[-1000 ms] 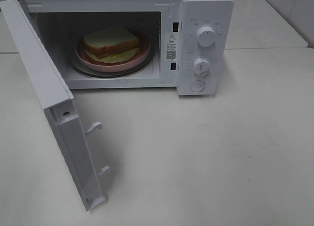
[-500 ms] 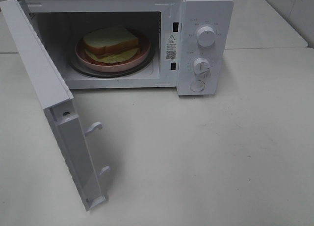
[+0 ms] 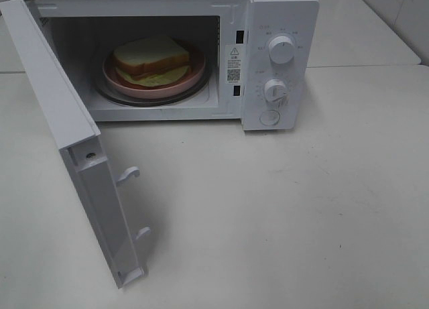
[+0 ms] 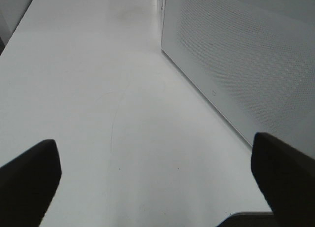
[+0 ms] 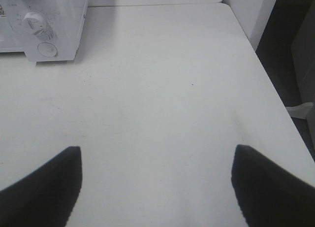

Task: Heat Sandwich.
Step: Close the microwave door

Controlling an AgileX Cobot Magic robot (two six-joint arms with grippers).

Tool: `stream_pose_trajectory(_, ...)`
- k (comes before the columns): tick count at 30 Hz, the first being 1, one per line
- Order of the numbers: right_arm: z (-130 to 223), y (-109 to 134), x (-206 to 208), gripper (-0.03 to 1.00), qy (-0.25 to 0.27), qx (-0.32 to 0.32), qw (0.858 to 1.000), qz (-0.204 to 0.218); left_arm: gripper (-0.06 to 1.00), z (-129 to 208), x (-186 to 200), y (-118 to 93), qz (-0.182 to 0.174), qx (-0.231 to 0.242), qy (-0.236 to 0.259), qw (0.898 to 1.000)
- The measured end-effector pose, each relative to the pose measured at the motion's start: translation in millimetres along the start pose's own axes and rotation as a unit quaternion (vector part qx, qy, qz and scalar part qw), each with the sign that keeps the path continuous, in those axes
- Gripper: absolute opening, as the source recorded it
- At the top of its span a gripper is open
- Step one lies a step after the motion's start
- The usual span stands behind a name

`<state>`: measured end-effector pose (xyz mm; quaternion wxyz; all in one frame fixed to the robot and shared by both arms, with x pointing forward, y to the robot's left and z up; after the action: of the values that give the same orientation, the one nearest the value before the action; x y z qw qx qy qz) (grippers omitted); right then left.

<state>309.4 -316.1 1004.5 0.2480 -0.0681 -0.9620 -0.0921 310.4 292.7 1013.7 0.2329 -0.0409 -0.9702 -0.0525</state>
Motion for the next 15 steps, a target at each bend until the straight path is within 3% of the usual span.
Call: stream_pose_trajectory(15,0.0,0.0,0.0,0.76,0.0,0.003,1.0,0.0,0.97,0.0,0.0,0.0,0.0,0.0,0.0,1.0)
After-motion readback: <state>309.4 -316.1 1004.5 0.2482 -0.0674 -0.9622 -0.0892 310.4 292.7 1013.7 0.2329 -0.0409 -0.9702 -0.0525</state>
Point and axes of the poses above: a point on each arm's last joint axis where the gripper is mounted, x pointing back along that axis away from the gripper, y along the wrist's bending axis when the last joint is at zero, z = x × y, the point moved 9 cm from there along -x, pointing out along that axis toward the gripper, and after that the axes turned 10 degrees about -x, right-handed, at the moved point
